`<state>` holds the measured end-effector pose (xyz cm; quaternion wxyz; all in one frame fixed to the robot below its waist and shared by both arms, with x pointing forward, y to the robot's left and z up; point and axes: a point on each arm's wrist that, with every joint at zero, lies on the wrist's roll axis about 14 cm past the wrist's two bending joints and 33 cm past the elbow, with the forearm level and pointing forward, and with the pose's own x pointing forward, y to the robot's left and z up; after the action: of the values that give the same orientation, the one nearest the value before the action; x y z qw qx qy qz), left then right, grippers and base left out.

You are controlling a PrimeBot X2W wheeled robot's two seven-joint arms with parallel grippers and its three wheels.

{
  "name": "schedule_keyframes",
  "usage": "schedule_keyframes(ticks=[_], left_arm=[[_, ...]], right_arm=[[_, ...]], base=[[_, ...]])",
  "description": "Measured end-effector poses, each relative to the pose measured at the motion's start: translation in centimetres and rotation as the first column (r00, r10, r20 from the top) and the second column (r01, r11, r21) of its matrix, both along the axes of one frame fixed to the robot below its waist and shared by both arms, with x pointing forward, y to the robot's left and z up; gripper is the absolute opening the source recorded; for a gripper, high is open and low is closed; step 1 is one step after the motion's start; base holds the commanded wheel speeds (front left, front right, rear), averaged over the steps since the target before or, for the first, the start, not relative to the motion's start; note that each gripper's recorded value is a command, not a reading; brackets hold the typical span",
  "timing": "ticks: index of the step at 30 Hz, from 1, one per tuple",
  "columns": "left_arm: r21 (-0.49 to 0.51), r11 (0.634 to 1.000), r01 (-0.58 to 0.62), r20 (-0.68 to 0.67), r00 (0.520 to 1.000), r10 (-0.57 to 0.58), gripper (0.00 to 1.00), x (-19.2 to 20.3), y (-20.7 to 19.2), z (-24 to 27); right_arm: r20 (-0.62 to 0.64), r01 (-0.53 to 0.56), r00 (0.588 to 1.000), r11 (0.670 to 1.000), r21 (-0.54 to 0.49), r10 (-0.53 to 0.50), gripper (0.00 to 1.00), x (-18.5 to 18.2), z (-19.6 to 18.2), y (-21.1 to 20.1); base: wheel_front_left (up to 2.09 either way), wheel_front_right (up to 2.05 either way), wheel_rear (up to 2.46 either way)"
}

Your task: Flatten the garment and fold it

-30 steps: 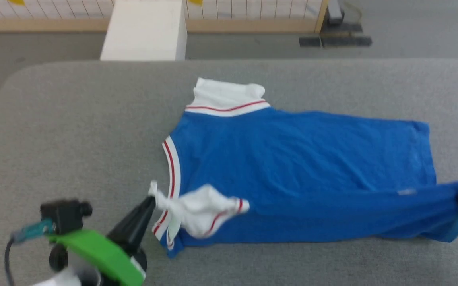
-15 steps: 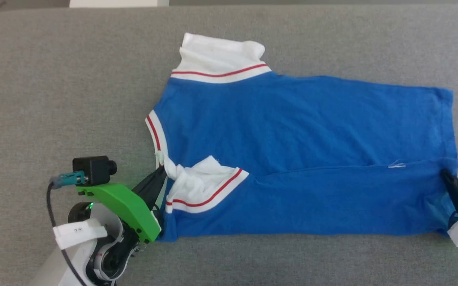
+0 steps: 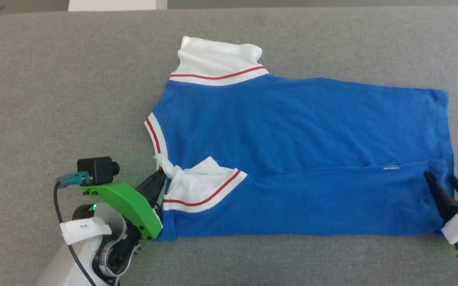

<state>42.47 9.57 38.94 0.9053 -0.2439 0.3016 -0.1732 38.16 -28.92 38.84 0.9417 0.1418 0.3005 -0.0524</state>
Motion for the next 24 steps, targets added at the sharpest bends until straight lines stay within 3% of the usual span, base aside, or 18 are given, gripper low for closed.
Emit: schedule_keyframes(ticks=[4,8,10,15,19,22,24], left_arm=[[-0.012,0.997,-0.075,0.083,0.994,0.076,1.0,0.1,1.4,2.1],[-0.043,0.982,-0.182,0.219,0.958,0.187,1.0,-0.2,3.4,5.6],[-0.052,0.97,-0.239,0.296,0.923,0.244,1.0,-0.5,4.6,7.5],[-0.048,0.927,-0.373,0.513,0.787,0.343,1.0,-2.0,7.5,12.3],[0.036,0.908,-0.417,0.643,0.705,0.298,1.0,-3.5,7.7,15.0],[0.032,0.889,-0.456,0.706,0.64,0.303,1.0,-4.7,7.2,17.0],[0.038,0.884,-0.466,0.71,0.635,0.304,1.0,-5.7,6.6,16.8]], right_arm=[[0.096,0.01,0.995,1.0,-0.012,-0.009,1.0,0.4,2.6,-0.4],[0.221,0.04,0.975,0.999,-0.03,-0.032,1.0,0.0,6.1,-1.0],[0.293,0.064,0.955,0.997,-0.033,-0.052,1.0,-0.3,7.9,-1.2],[0.453,0.129,0.888,0.988,-0.081,-0.079,1.0,-1.5,11.7,-1.3],[0.558,0.179,0.826,0.977,-0.119,-0.083,1.0,-2.6,13.9,-0.4],[0.602,0.205,0.795,0.966,-0.16,-0.069,1.0,-3.6,14.7,0.2],[0.612,0.207,0.789,0.962,-0.177,-0.057,1.0,-4.3,14.6,0.7]], base=[[0.0,0.0,0.0],[0.0,0.0,0.0],[0.0,0.0,0.0],[0.0,0.0,0.0],[0.0,0.0,0.0],[0.0,0.0,0.0],[0.0,0.0,0.0]])
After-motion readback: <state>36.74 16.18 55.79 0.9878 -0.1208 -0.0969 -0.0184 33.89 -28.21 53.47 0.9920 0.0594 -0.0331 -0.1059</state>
